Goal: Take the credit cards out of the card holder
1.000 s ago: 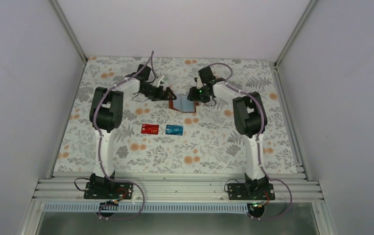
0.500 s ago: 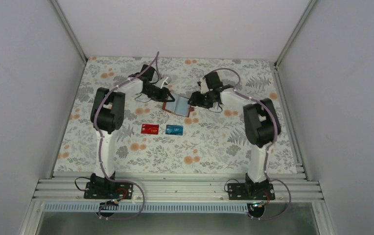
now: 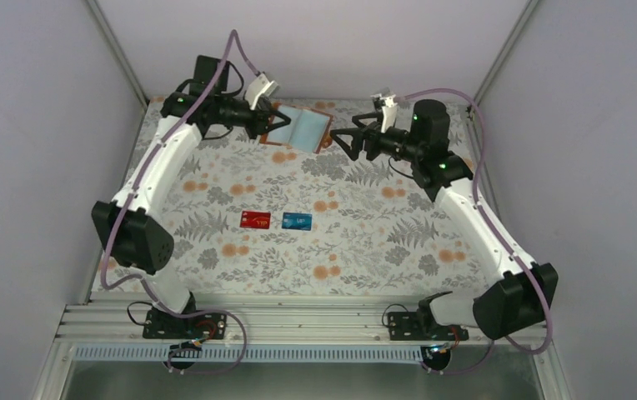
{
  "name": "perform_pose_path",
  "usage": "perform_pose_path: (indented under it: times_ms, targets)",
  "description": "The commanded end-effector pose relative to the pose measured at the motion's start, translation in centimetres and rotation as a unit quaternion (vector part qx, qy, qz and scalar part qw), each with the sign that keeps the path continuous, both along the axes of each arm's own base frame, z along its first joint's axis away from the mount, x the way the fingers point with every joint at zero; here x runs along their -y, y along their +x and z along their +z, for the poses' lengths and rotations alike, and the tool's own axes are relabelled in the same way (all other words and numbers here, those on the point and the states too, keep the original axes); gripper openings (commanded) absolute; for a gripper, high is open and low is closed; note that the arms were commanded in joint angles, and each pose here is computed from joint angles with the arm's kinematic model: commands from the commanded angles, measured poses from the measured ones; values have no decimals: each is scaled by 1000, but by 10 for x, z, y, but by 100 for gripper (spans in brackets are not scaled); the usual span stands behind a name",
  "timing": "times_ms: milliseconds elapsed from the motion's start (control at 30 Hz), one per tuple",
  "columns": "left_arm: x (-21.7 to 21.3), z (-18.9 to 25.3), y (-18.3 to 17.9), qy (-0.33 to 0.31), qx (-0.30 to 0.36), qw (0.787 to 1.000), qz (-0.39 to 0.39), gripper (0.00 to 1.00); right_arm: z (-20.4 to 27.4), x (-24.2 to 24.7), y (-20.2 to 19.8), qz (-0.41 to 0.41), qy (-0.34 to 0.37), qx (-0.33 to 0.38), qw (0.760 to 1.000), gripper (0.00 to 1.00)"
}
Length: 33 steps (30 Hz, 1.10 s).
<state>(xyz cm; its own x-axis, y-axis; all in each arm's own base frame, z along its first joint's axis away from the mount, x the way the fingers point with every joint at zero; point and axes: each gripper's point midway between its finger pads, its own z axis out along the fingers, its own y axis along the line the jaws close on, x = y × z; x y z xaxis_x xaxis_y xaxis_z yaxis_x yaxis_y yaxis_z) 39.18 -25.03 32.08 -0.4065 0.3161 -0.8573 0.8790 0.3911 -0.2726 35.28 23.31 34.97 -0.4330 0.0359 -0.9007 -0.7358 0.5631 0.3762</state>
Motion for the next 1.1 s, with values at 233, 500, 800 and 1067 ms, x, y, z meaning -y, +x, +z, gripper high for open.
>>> perform_pose_path:
  times_ms: [233,500,800,1067]
  targets:
    - [-2,95,-64,-57,54,996,-48,2,40,-19,-39,97,24,96,990,99]
    - [2,110,-88,-65,79,991,-87,2,37,-24,-32,107,18,89,990,77]
    - [18,111,-107,-70,85,985,-129,2,32,-43,-31,117,17,84,989,61]
    - [25,106,-109,-66,82,985,-136,2,48,-69,-51,153,38,109,981,46]
